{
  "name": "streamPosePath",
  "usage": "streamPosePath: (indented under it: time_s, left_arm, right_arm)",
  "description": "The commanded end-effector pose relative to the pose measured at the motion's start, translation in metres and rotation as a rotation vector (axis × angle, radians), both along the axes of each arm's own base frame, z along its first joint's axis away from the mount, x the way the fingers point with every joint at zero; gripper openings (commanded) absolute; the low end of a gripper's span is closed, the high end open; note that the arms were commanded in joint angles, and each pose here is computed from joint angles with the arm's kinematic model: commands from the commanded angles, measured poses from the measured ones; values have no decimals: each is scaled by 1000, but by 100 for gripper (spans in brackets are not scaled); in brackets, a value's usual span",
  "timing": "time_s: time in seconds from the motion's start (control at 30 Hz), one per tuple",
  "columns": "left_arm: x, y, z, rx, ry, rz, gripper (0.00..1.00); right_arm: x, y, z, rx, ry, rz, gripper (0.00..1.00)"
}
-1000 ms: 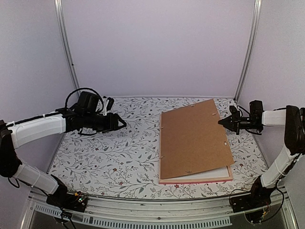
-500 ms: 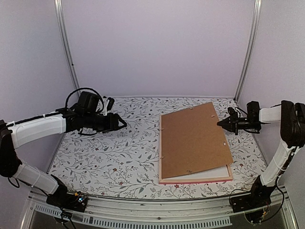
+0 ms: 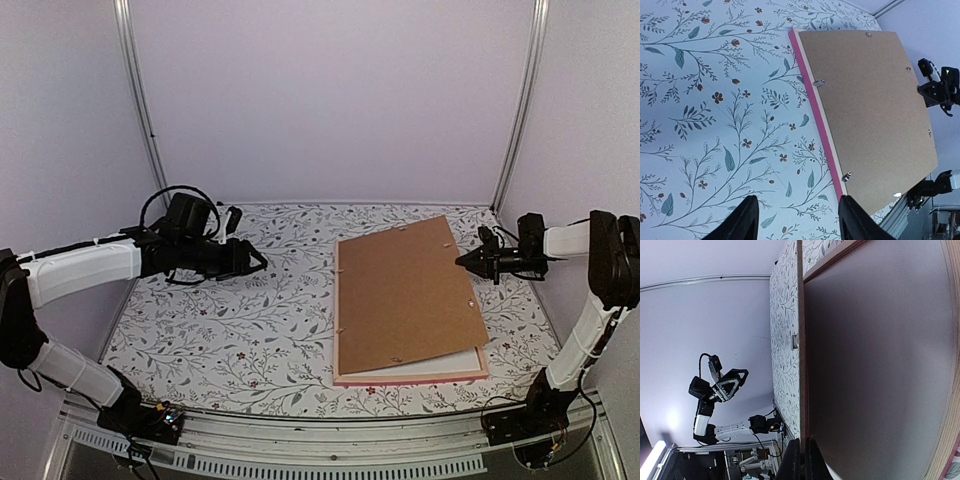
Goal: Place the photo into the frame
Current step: Place the backboard next to the photo.
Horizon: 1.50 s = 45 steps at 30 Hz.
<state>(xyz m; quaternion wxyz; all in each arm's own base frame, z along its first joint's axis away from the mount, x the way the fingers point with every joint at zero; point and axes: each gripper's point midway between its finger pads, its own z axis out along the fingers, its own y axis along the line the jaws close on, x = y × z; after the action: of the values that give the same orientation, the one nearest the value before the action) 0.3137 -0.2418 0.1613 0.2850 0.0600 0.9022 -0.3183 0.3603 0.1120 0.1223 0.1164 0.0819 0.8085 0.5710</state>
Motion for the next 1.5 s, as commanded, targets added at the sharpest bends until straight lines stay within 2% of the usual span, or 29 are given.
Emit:
streamPosePath:
  time_s: [0.0, 1.0, 1.47]
  left_arm:
    - [-1, -5, 5, -12, -23, -22, 57]
    - [-3, -3, 1, -3, -16, -14, 57]
    - [-3, -3, -1, 1, -11, -12, 58]
  right_arm:
    - [-1, -3, 11, -6, -41, -8, 0]
    - [-2, -8, 2, -21, -18, -18, 0]
    - [2, -9, -18, -106, 11, -15, 0]
